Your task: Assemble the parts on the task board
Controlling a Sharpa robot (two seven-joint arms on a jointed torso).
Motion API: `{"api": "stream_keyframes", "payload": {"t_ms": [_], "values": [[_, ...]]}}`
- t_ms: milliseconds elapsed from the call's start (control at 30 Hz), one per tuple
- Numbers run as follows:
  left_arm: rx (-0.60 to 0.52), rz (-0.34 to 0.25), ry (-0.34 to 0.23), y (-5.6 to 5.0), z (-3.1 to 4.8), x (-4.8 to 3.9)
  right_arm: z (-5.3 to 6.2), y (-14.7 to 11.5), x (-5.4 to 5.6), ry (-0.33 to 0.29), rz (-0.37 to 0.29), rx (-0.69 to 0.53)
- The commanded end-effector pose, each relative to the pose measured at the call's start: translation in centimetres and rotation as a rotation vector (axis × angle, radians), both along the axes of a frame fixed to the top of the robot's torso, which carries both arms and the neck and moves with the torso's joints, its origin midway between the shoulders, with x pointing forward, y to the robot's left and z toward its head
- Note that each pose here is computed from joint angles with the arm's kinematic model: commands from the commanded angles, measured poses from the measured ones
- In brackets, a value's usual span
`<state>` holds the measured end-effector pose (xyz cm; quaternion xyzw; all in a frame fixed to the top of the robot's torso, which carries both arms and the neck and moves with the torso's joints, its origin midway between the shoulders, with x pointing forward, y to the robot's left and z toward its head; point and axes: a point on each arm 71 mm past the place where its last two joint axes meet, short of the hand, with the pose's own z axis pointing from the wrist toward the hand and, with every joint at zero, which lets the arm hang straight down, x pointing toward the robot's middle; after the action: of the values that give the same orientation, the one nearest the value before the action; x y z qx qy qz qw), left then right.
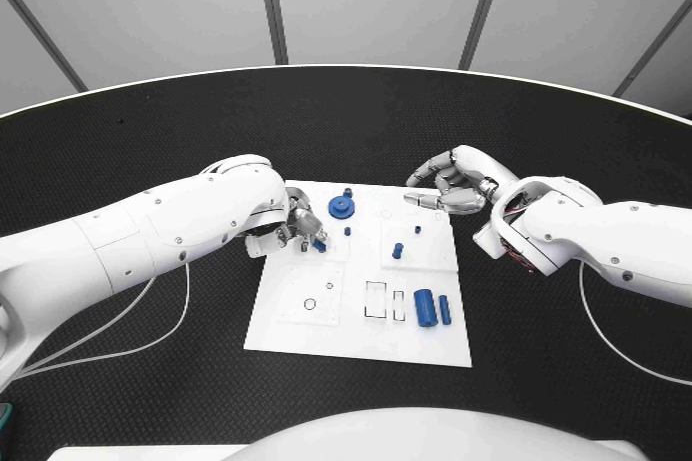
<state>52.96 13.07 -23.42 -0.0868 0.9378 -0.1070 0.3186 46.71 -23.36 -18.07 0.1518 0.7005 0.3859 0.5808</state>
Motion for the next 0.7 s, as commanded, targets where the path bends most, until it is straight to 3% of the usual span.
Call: {"api": "stream_keyframes", "payload": {"t_ms": [33, 700], "values": [[0.001, 0.000, 0.001, 0.01, -0.01, 0.00, 0.00, -0.01, 0.00, 0.000, 0.000, 0.000], [0.007, 0.000, 0.006, 0.10, -0.04, 0.01, 0.00, -0.06, 0.02, -0.001, -0.002, 0.000]]}}
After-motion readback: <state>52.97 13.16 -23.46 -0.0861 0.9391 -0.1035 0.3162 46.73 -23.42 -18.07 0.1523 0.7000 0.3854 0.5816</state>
